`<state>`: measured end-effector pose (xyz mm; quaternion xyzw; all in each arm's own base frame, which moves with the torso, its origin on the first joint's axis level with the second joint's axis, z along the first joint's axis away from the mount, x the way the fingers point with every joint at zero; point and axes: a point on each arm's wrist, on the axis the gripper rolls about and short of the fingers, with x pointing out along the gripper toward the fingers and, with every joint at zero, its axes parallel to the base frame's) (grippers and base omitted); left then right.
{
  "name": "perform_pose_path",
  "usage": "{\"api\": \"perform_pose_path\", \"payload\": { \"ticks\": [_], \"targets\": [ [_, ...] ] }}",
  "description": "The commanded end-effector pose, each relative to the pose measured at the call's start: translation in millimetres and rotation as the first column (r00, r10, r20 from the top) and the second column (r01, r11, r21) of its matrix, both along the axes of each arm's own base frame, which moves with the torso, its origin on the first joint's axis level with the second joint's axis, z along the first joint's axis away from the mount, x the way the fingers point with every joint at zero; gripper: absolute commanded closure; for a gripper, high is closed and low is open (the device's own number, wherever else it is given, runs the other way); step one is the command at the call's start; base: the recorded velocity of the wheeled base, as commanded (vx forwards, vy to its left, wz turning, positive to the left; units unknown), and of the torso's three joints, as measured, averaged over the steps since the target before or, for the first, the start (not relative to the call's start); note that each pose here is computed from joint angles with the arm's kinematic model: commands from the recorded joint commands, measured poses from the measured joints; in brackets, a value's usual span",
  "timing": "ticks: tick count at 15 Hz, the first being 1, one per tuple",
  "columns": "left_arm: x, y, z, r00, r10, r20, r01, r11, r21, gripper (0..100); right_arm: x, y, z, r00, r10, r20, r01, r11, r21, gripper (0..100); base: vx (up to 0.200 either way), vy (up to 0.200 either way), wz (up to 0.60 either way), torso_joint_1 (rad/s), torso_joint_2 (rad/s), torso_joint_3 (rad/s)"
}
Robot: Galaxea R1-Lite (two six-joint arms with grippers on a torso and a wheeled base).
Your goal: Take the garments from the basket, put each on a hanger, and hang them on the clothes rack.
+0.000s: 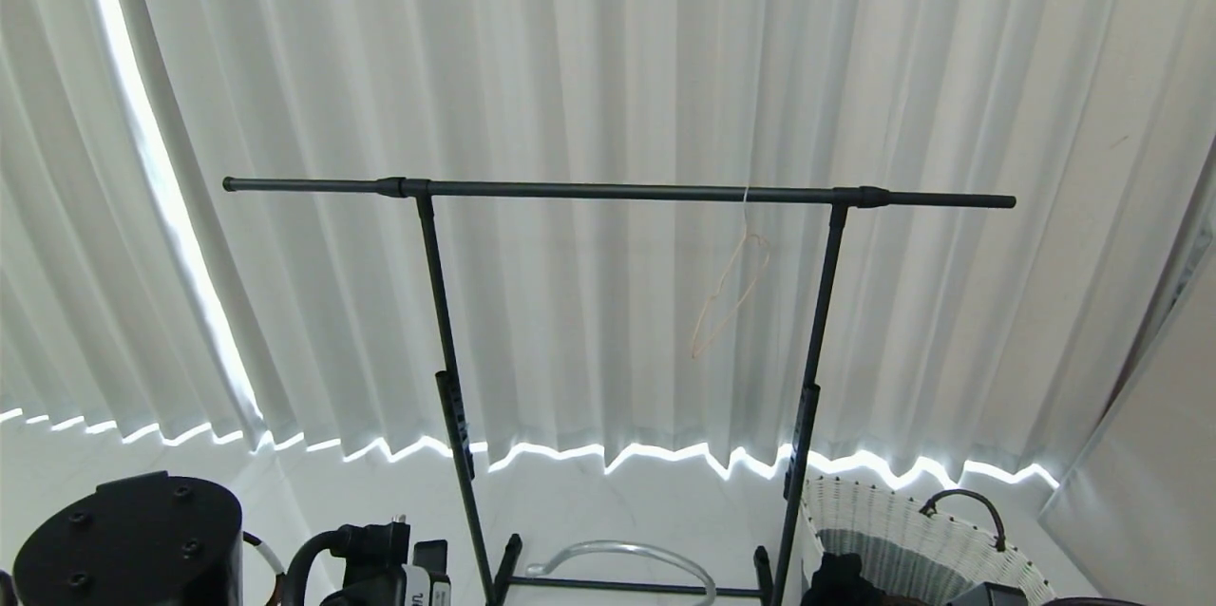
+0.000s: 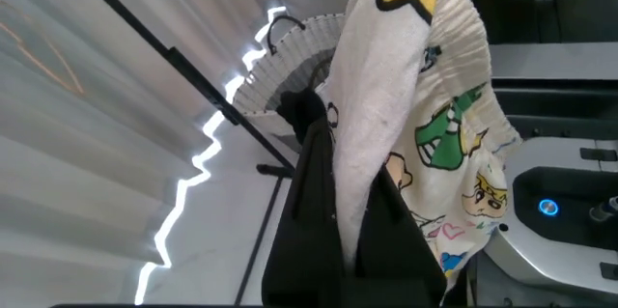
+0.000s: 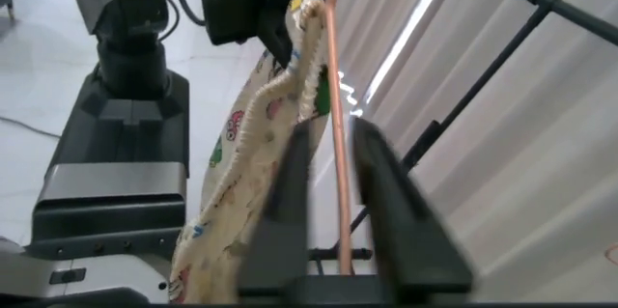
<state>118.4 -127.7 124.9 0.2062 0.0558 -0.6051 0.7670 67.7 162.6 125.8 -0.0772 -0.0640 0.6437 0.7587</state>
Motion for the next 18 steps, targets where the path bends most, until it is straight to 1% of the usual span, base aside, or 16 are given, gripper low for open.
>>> {"api": "perform_pose_path", "payload": {
  "ticks": [1, 3, 4, 5, 6, 7, 8, 9, 10, 11, 12, 13, 14, 15, 16, 18],
  "targets": [
    [3, 2, -6, 1.0, 0.026, -0.017, -0.026, 0.999, 0.024, 100, 1, 0, -1, 1.0, -0.006, -0.002, 0.006, 1.0, -0.008, 0, 0.0, 0.0, 0.0, 0.0, 0.0, 0.0],
    [5, 12, -16, 0.992, 0.123, -0.027, -0.121, 0.99, 0.074, 100, 5, -2, -1, 0.999, -0.042, -0.004, 0.042, 0.999, -0.008, 0, 0.0, 0.0, 0.0, 0.0, 0.0, 0.0],
    [5, 15, -18, 0.987, 0.156, -0.026, -0.153, 0.984, 0.09, 100, 7, -3, -1, 0.999, -0.054, -0.005, 0.054, 0.999, -0.009, 0, 0.0, 0.0, 0.0, 0.0, 0.0, 0.0],
    [7, 27, -26, 0.961, 0.275, -0.021, -0.27, 0.953, 0.139, 100, 12, -4, -3, 0.997, -0.08, -0.011, 0.08, 0.997, -0.017, 0, 0.0, 0.0, 0.0, 0.0, 0.0, 0.0],
    [9, 32, -29, 0.947, 0.319, -0.023, -0.312, 0.938, 0.153, 100, 14, -4, -4, 0.996, -0.088, -0.016, 0.088, 0.996, -0.024, 0, 0.0, 0.0, 0.0, 0.0, 0.0, 0.0],
    [17, 39, -29, 0.922, 0.386, -0.024, -0.378, 0.912, 0.158, 100, 19, -2, -10, 0.993, -0.109, -0.042, 0.107, 0.993, -0.049, 0, 0.0, 0.0, 0.0, 0.0, 0.0, 0.0],
    [27, 41, -24, 0.907, 0.421, -0.016, -0.415, 0.899, 0.138, 100, 22, 0, -15, 0.989, -0.119, -0.087, 0.113, 0.991, -0.07, 0, 0.0, 0.0, 0.0, 0.0, 0.0, 0.0],
    [40, 40, -17, 0.893, 0.45, -0.002, -0.447, 0.887, 0.113, 100, 24, 3, -22, 0.98, -0.126, -0.153, 0.112, 0.989, -0.097, 0, 0.0, 0.0, 0.0, 0.0, 0.0, 0.0],
    [44, 39, -14, 0.888, 0.46, 0.002, -0.457, 0.883, 0.104, 100, 25, 5, -25, 0.975, -0.13, -0.178, 0.112, 0.988, -0.106, 0, 0.0, 0.0, 0.0, 0.0, 0.0, 0.0],
    [61, 41, -4, 0.863, 0.504, 0.018, -0.504, 0.861, 0.066, 100, 27, 8, -34, 0.953, -0.146, -0.265, 0.112, 0.984, -0.139, 0, 0.0, 0.0, 0.0, 0.0, 0.0, 0.0],
    [66, 43, -1, 0.85, 0.527, 0.024, -0.527, 0.848, 0.058, 100, 28, 10, -39, 0.938, -0.159, -0.308, 0.115, 0.981, -0.154, 0, 0.0, 0.0, 0.0, 0.0, 0.0, 0.0],
    [72, 47, 3, 0.829, 0.557, 0.04, -0.559, 0.828, 0.043, 100, 33, 12, -48, 0.905, -0.194, -0.378, 0.13, 0.973, -0.188, 0, 0.0, 0.0, 0.0, 0.0, 0.0, 0.0],
    [72, 47, 6, 0.828, 0.559, 0.045, -0.561, 0.827, 0.033, 100, 36, 13, -55, 0.877, -0.222, -0.427, 0.141, 0.967, -0.212, 0, 0.0, 0.0, 0.0, 0.0, 0.0, 0.0],
    [70, 48, 8, 0.828, 0.558, 0.052, -0.559, 0.828, 0.025, 100, 37, 14, -59, 0.844, -0.24, -0.479, 0.148, 0.964, -0.223, 0, 0.0, 0.0, 0.0, 0.0, 0.0, 0.0],
    [70, 47, 8, 0.832, 0.552, 0.059, -0.554, 0.832, 0.026, 100, 38, 14, -62, 0.803, -0.258, -0.537, 0.159, 0.961, -0.225, 0, 0.0, 0.0, 0.0, 0.0, 0.0, 0.0],
    [69, 40, 11, 0.848, 0.526, 0.066, -0.528, 0.849, 0.013, 100, 44, 21, -60, 0.734, -0.293, -0.613, 0.221, 0.956, -0.193, 0, 0.0, 0.0, 0.0, 0.0, 0.0, 0.0]
  ]
}}
